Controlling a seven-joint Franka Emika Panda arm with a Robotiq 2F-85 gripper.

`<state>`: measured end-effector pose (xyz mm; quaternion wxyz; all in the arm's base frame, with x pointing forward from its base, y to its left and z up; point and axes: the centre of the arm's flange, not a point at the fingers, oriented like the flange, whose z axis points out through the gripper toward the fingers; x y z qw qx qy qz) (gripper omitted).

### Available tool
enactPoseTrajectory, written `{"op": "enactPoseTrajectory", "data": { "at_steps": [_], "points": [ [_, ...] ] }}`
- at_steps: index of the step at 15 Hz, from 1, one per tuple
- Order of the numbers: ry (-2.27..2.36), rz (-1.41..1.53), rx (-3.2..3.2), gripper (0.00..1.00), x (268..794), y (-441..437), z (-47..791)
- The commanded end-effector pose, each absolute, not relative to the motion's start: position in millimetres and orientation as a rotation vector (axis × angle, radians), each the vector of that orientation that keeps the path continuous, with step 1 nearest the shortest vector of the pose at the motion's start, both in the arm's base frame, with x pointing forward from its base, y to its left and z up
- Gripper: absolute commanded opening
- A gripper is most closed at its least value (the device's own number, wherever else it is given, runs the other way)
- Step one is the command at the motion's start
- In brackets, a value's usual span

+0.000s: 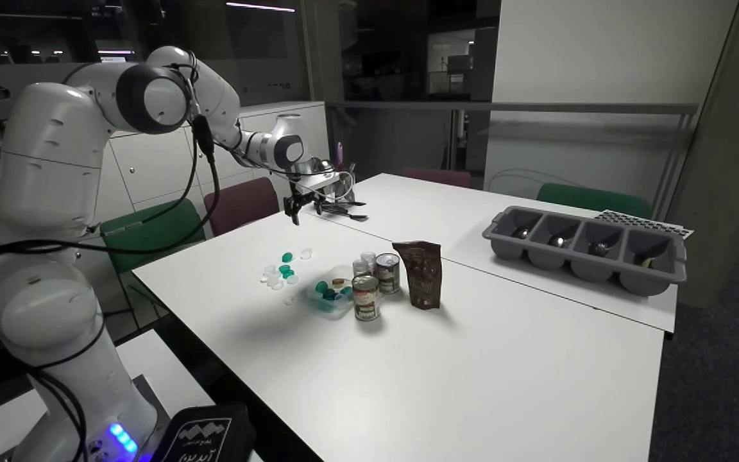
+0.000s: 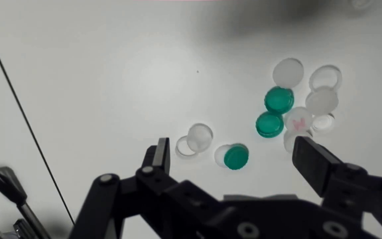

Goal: Pick up a clear disc from the table and put it in the lunchbox

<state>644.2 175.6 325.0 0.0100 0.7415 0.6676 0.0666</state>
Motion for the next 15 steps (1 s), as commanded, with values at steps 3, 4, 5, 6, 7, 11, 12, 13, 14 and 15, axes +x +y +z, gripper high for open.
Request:
{"op": "enactPoseTrajectory", "data": {
  "at_steps": [3, 4, 5, 6, 7, 11, 12, 13, 14, 15],
  "points": [
    [1.951, 0.136, 2.725, 1.00, 659, 164, 328],
    [1.880, 0.107, 2.785, 1.00, 657, 164, 327],
    [1.813, 0.071, 2.840, 1.00, 656, 165, 329],
    [1.749, 0.027, 2.895, 1.00, 652, 166, 332],
    [1.849, 0.066, 2.788, 1.00, 648, 164, 320],
    [1.843, 0.051, 2.796, 1.00, 647, 166, 318],
    [1.843, 0.051, 2.797, 1.00, 647, 166, 318],
    [1.834, 0.037, 2.798, 1.00, 648, 168, 314],
    [1.819, 0.023, 2.809, 1.00, 650, 169, 310],
    [1.798, 0.004, 2.824, 1.00, 653, 171, 303]
  ]
}}
